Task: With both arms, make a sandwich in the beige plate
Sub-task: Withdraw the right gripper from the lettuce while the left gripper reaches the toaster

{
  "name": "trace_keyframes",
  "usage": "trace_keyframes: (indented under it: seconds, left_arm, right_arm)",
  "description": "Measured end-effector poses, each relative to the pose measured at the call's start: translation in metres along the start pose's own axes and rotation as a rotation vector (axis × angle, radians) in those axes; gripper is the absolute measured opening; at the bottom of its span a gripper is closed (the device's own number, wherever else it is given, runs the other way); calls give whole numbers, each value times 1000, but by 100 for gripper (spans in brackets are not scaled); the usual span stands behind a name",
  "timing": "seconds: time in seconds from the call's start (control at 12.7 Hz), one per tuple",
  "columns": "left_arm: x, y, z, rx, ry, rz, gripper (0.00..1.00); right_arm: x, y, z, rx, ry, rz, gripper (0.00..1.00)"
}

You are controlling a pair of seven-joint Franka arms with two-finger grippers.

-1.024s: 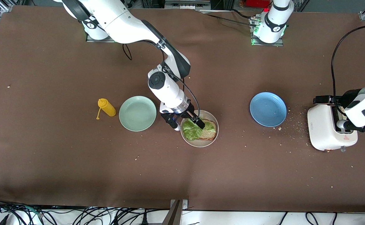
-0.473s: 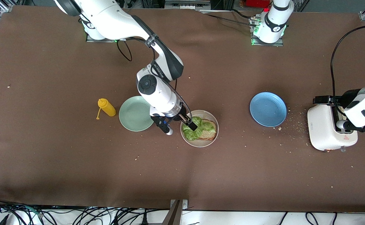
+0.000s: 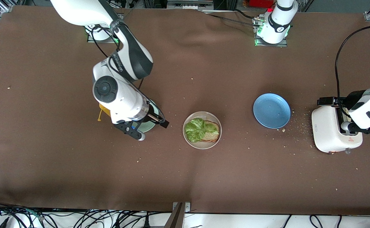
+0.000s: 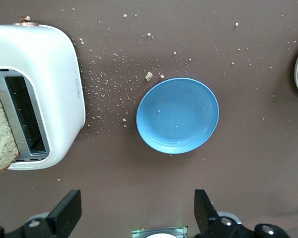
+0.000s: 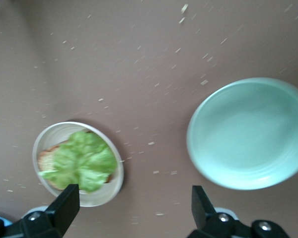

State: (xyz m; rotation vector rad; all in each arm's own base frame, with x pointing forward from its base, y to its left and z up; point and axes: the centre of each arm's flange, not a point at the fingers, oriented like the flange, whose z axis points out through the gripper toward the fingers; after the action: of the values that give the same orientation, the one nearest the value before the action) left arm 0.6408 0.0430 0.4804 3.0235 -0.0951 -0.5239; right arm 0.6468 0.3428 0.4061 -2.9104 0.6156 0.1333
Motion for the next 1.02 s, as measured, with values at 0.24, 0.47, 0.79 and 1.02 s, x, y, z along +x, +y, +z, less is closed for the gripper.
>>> trace_keyframes:
  seconds: [0.24, 0.47, 0.79, 1.02]
  left_arm:
    - [2, -16, -4, 69, 30, -19, 100]
    - [1, -33, -6, 92, 49, -10, 100]
    - [3, -93, 2, 146, 81, 10, 100]
    - [12, -141, 30, 154, 94, 22, 100]
  right_arm:
    - [35, 59, -54, -99, 7, -235, 100]
    - [59, 120, -111, -126, -15, -340, 100]
    - [74, 204, -157, -158, -24, -395, 100]
    - [58, 234, -175, -215, -7, -418, 100]
